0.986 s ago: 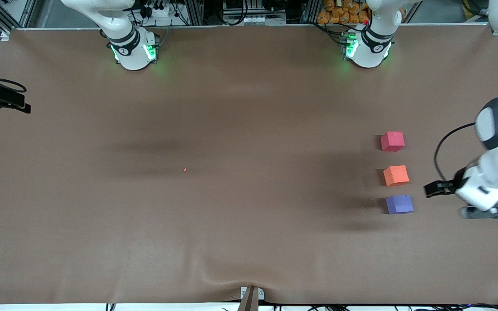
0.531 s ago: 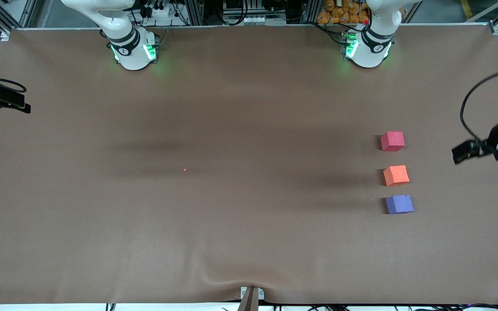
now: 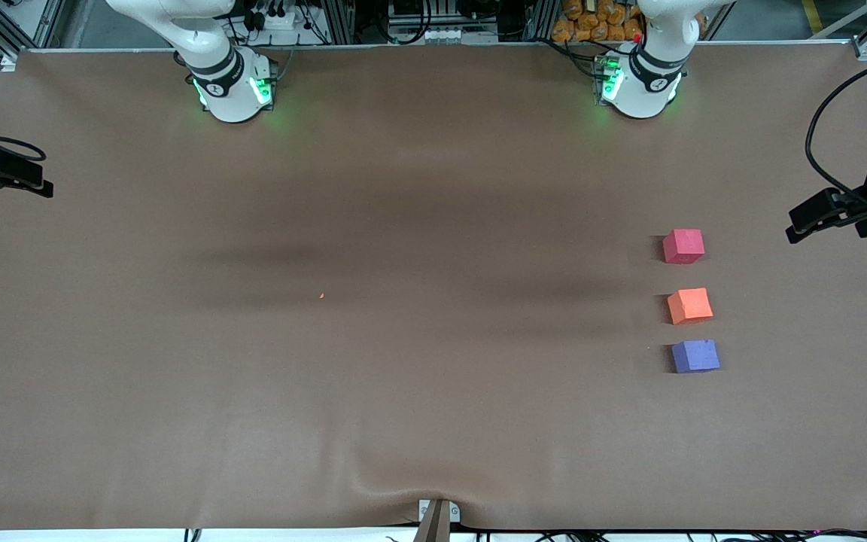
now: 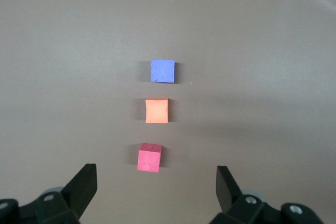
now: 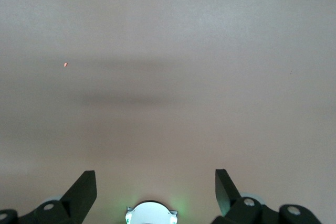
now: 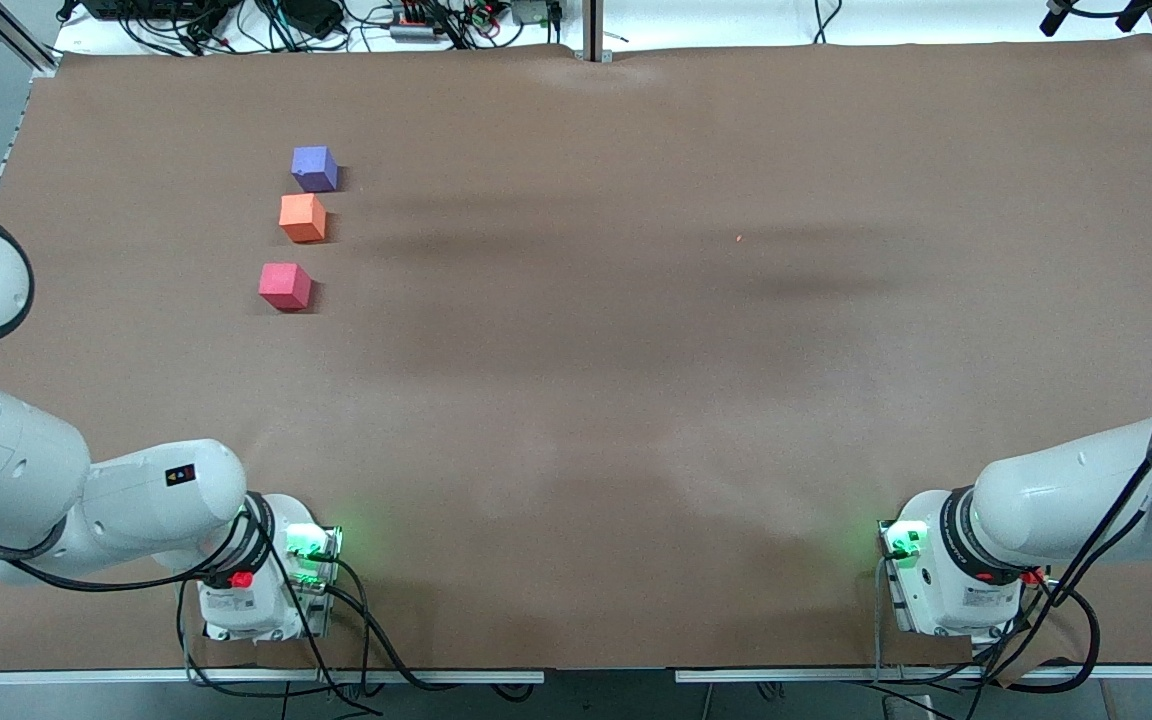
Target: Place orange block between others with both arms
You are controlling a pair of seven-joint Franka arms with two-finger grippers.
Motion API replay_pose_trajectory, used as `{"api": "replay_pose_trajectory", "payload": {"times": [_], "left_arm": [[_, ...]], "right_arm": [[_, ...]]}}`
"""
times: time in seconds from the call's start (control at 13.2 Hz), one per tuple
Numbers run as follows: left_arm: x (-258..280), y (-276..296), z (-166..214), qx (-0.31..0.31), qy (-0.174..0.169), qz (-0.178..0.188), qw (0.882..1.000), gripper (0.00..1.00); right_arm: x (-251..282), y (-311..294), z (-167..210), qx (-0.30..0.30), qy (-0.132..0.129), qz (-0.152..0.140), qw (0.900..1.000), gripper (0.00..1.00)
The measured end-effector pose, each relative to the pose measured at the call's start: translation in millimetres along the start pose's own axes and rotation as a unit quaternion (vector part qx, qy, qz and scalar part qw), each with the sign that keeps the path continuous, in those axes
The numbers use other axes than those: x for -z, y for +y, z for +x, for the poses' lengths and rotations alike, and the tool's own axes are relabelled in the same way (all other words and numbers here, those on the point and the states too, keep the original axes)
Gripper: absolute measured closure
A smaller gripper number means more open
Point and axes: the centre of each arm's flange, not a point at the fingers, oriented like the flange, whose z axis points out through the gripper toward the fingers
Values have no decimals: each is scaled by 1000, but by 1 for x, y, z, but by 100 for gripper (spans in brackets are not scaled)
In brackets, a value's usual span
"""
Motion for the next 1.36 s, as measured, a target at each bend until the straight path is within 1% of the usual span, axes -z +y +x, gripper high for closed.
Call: {"api": "replay_pose_trajectory", "payload": {"times": [0.15, 0.38, 0.61, 0.83, 0.99, 1.36], "left_arm": [[13, 2, -8, -1, 7, 2, 1000, 0], [20, -5, -21, 7, -13, 2, 1000, 0], [16, 0, -38, 3, -27, 2, 1000, 0], [22, 0, -54, 0, -25, 1, 1000, 0], [27, -5, -57, 2, -22, 0, 1000, 0], [29, -6, -62, 3, -34, 1, 999, 0]], "right_arm": [[0, 0, 0, 0, 0, 0, 1000, 0], [0, 0, 0, 0, 0, 0, 1000, 0], [0, 0, 0, 0, 0, 0, 1000, 0], [0, 0, 0, 0, 0, 0, 1000, 0], [0, 0, 0, 0, 0, 0, 1000, 0], [4, 2, -1, -2, 5, -1, 1000, 0]]}}
